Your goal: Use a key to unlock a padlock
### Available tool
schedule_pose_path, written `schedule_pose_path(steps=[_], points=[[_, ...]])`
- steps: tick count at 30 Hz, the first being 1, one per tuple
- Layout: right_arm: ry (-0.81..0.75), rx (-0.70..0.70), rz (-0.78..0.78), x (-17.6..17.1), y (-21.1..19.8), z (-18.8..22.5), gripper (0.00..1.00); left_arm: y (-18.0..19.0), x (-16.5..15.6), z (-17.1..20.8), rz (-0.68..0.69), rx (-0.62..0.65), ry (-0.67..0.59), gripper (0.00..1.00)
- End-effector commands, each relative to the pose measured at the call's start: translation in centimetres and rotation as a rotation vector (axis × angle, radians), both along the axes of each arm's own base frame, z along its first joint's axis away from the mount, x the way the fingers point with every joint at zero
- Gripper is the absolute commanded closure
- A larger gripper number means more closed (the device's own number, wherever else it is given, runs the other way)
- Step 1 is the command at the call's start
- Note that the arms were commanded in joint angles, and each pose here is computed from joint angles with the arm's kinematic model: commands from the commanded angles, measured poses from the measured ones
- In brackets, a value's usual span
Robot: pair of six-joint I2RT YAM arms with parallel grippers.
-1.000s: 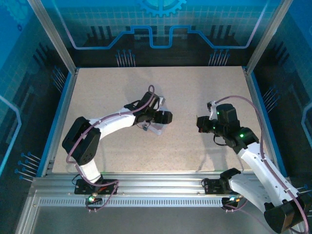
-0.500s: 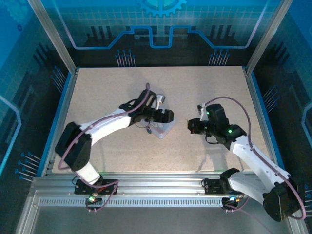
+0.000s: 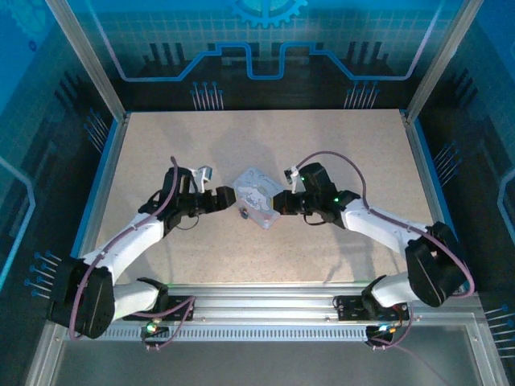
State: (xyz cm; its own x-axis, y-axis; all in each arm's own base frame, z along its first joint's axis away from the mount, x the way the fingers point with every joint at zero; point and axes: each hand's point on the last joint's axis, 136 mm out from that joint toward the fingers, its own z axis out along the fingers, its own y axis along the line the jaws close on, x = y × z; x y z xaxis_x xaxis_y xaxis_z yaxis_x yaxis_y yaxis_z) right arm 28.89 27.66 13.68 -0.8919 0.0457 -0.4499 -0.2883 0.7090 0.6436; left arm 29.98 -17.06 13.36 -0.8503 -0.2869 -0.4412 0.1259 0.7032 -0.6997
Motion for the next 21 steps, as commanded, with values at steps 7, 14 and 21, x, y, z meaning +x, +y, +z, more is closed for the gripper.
schedule_pose_path(steps=[7,14,21], points=[[0.014,0.012,0.034,2.1,1.9,-0.8,1.0,-2.1,1.1,-2.4,-0.043,-0.14,-0.012,0.24],[0.05,-0.01,0.023,2.5,1.0,-2.8,1.0,-3.9,1.2,-4.7,-0.083,-0.14,-0.008,0.26],[0.056,0.028,0.019,2.8,0.4,-3.7,1.0,-4.4,1.7,-6.7,-0.083,-0.125,0.002,0.28]])
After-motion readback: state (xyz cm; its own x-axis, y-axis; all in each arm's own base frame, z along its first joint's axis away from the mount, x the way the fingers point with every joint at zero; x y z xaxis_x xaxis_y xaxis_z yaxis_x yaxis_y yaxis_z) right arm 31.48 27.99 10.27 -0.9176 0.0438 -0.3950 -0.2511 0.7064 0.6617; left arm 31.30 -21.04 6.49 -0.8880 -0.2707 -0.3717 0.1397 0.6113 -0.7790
